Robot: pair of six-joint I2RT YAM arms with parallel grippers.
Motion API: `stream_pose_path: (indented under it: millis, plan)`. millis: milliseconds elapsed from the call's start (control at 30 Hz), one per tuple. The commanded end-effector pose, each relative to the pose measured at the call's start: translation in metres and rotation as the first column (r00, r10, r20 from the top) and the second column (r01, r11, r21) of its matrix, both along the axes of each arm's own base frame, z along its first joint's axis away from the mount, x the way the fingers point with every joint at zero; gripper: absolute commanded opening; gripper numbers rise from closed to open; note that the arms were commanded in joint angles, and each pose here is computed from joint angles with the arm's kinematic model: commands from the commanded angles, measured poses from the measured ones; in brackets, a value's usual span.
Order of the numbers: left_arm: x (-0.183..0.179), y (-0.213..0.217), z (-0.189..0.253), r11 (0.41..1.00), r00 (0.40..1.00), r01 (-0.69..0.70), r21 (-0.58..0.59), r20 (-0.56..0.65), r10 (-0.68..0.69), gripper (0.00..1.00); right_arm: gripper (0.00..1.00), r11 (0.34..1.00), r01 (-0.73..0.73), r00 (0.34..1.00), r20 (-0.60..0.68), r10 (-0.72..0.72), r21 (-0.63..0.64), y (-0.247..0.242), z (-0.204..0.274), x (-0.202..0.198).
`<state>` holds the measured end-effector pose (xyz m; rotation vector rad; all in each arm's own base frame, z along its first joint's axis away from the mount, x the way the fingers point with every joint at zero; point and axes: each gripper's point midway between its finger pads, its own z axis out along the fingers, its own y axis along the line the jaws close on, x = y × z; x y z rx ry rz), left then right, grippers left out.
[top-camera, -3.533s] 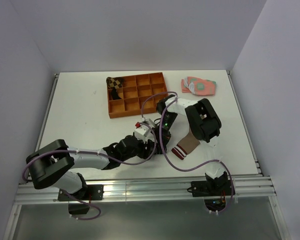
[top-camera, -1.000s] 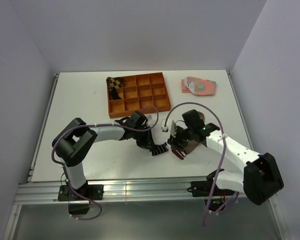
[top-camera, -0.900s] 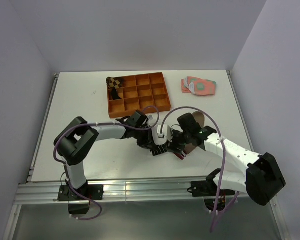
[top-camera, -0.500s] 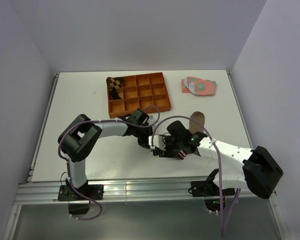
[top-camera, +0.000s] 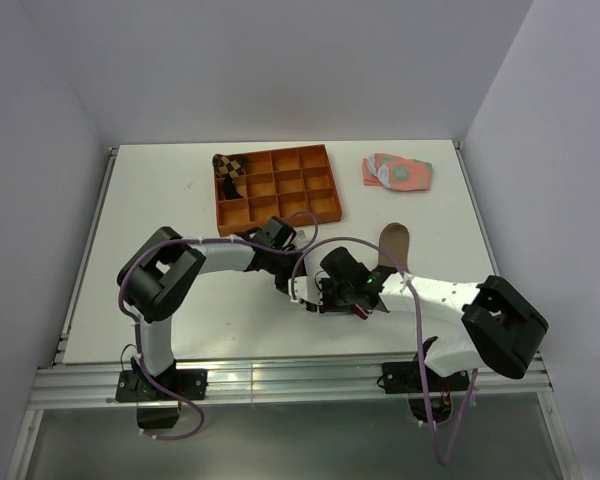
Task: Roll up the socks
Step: Roll the sock at the center of the board.
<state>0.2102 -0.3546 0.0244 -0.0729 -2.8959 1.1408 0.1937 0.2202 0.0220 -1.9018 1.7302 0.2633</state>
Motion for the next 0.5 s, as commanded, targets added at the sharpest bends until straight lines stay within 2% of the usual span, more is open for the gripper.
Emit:
stream_pose_path:
  millis: [0, 100, 233, 400, 467]
  plan:
    - [-0.002, 0.013, -0.023, 0.998, 0.999, -0.033, 0.061, -0.002, 0.033, 0.13, 0.36, 1.0, 0.001, 0.999, -0.043, -0.001, -0.003, 0.006, -0.002, -0.004]
    - [-0.002, 0.015, -0.022, 0.997, 0.998, -0.063, 0.038, 0.011, 0.063, 0.17, 0.29, 1.0, 0.023, 0.996, -0.089, -0.024, -0.009, 0.005, -0.004, -0.005]
    - [-0.001, 0.015, -0.017, 0.993, 0.992, -0.115, -0.029, 0.051, 0.117, 0.19, 0.27, 0.999, 0.046, 0.982, -0.182, -0.046, 0.001, 0.005, 0.0, -0.006]
    - [0.003, 0.02, -0.015, 0.977, 0.97, -0.197, -0.077, 0.128, 0.206, 0.26, 0.26, 0.998, 0.049, 0.935, -0.35, -0.057, -0.031, 0.0, -0.006, -0.017]
    - [0.0, 0.023, -0.012, 0.972, 0.961, -0.216, -0.09, 0.16, 0.228, 0.3, 0.26, 0.998, 0.056, 0.923, -0.379, -0.064, -0.032, 0.0, -0.003, -0.011]
